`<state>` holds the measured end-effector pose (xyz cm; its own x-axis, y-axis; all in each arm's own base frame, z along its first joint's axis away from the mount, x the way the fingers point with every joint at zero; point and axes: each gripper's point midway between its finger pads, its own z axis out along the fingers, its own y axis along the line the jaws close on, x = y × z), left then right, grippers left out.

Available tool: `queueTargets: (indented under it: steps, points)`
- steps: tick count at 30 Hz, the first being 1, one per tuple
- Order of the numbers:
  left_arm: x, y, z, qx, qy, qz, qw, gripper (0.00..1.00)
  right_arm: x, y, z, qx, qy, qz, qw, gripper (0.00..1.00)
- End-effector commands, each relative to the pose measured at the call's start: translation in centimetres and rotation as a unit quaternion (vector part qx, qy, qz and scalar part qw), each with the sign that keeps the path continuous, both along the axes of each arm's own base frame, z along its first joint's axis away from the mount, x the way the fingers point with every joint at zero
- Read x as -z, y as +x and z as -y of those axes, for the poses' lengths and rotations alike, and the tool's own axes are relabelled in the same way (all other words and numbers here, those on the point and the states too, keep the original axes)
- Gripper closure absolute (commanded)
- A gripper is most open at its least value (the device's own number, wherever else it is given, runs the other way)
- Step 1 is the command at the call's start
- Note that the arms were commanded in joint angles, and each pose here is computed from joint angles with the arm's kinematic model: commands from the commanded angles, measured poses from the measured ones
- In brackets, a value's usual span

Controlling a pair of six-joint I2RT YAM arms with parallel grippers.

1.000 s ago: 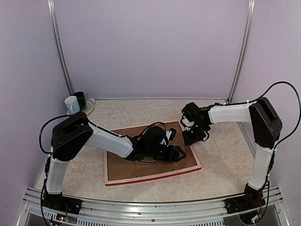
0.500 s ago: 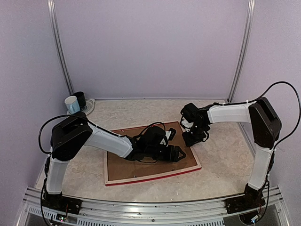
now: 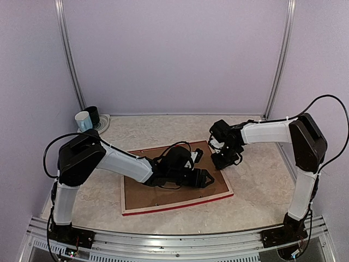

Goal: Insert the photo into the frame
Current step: Press the fastener onto the backboard.

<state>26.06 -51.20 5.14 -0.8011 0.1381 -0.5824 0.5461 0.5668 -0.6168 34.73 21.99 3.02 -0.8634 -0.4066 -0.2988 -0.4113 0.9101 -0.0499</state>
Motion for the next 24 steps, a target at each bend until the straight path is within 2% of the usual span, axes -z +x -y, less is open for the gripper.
queueTargets:
  steps: [1, 5, 11, 24]
  points:
    - [3.2, -0.6, -2.7, -0.011, 0.067, -0.026, 0.997, 0.26, 3.3, -1.6, 2.3, 0.004, -0.054, -0.037, 0.998, 0.80]
    - [3.1, -0.6, -2.8, -0.012, 0.068, -0.023, 0.997, 0.26, 0.5, -0.7, 0.3, 0.005, -0.001, -0.018, 1.000, 0.70]
    - [2.9, -0.7, -3.0, -0.013, 0.068, -0.022, 0.997, 0.26, -3.3, 1.0, -1.7, 0.003, 0.048, 0.007, 0.999, 0.61]
    - [3.0, -0.9, -3.2, -0.013, 0.068, -0.022, 0.997, 0.26, 0.8, 0.0, -0.1, 0.009, 0.011, -0.030, 0.999, 0.61]
